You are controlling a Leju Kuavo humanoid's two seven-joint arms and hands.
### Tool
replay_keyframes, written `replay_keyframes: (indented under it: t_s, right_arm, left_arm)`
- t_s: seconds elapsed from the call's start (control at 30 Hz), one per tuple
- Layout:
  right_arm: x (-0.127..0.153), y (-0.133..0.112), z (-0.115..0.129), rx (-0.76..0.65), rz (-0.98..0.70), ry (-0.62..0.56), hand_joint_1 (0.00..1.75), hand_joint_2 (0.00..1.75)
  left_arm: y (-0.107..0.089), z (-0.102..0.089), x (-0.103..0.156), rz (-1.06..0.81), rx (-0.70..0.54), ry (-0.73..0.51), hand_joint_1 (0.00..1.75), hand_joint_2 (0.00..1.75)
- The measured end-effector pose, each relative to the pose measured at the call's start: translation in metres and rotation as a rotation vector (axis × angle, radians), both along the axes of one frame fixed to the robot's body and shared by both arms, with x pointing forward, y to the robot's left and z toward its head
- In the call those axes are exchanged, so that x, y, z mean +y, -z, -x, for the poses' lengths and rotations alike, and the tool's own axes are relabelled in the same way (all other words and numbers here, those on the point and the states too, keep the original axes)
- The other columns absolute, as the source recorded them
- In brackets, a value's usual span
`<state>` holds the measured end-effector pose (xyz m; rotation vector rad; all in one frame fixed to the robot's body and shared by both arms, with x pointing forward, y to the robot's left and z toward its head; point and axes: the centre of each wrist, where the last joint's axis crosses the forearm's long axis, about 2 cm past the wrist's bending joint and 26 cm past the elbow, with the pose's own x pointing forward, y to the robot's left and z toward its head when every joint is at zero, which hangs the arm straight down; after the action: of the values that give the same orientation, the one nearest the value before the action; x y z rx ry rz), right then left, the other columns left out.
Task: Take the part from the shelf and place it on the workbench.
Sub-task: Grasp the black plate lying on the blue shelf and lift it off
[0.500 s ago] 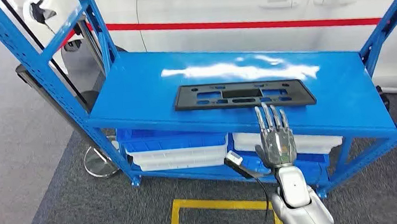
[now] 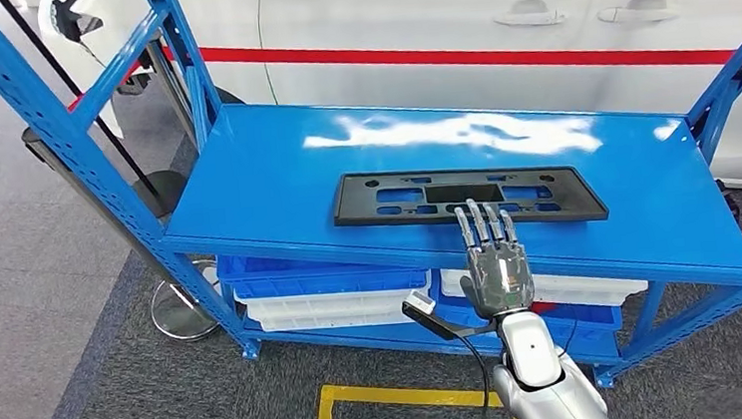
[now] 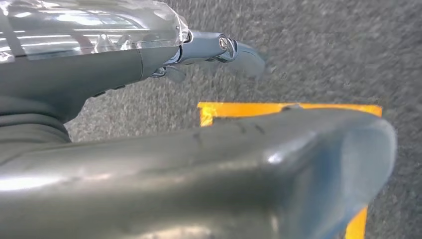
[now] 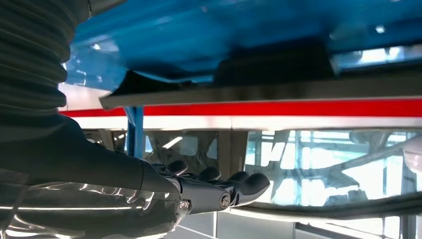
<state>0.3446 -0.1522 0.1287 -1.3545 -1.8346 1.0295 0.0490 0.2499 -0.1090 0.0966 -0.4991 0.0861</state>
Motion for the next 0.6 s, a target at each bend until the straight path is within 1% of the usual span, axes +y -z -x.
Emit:
replay_keyframes:
  t_s: [0.2, 0.43, 0.6]
  right_arm:
    - [0.0000, 0.0055, 0.0024, 0.019, 0.004, 0.007, 0.00, 1.75]
    - [-0.0004, 0.0054, 0.0011, 0.019, 0.012, 0.000, 0.00, 1.75]
    - [0.0025, 0.0078, 0.0038, 0.024, 0.020, -0.027, 0.00, 1.75]
  left_arm:
    - [0.0001, 0.0014, -0.0013, 0.007, 0.005, 0.003, 0.00, 0.00]
    - [-0.0003, -0.0013, -0.0019, 0.008, 0.008, 0.003, 0.00, 0.00]
    - [-0.0005, -0.0025, -0.0017, 0.005, 0.010, 0.000, 0.00, 0.00]
